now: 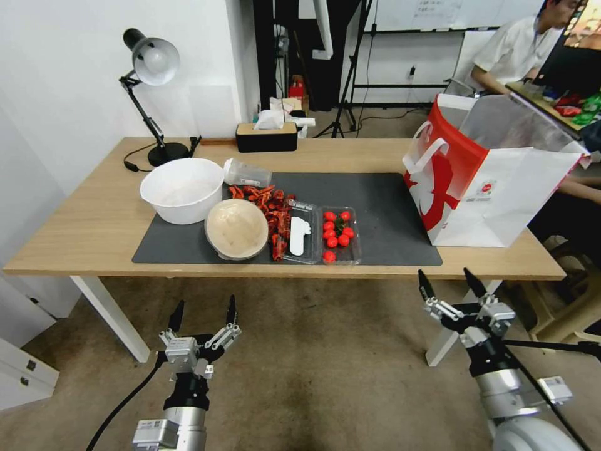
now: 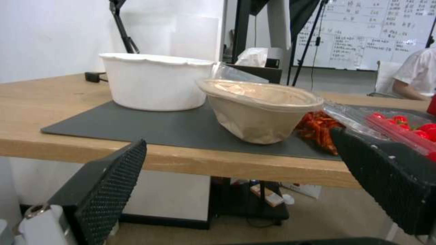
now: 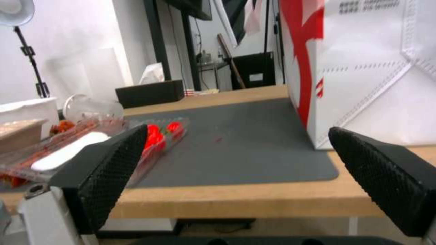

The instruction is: Pick up the trash from the table and place it into the takeout bag.

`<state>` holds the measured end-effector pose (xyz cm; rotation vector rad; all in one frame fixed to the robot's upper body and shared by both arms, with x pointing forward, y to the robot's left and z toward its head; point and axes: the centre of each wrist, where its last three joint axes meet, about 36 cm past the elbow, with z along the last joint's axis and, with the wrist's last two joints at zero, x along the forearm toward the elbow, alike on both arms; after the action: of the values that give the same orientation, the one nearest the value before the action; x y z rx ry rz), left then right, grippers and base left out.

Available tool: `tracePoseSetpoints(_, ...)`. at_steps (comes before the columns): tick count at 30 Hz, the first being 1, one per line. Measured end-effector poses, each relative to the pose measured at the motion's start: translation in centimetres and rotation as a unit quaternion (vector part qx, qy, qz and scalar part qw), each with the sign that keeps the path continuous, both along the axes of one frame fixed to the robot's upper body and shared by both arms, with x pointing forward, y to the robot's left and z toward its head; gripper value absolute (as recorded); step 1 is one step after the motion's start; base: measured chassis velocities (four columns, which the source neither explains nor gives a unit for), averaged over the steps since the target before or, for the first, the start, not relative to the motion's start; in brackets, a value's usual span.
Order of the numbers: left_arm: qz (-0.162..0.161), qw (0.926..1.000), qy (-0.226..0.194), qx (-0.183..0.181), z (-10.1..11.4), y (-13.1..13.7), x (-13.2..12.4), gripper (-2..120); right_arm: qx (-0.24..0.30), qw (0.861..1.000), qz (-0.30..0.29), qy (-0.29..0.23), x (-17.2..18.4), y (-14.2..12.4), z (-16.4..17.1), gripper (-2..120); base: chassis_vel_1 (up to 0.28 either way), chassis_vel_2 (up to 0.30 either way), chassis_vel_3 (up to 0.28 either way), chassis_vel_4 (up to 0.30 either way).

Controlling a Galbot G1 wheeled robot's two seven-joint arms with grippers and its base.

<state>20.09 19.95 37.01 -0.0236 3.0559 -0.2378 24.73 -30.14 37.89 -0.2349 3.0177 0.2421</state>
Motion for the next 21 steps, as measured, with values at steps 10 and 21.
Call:
tracePoseSetpoints(10,-0.001,1.0,0.0,-0.005,0.3,0.1,0.8,100,0.0,1.0,-0.002,0.002,0.1,0.2,-0.2,100,0.0,0.0,0.0,0.0)
tracePoseSetpoints(21,-0.03,0.9963,0.026,-0.076,4.9,1.2,2.8,100,0.011,1.0,-0.011,0.019,-0.8,0.7,-0.8,100,0.0,0.0,0.0,0.0)
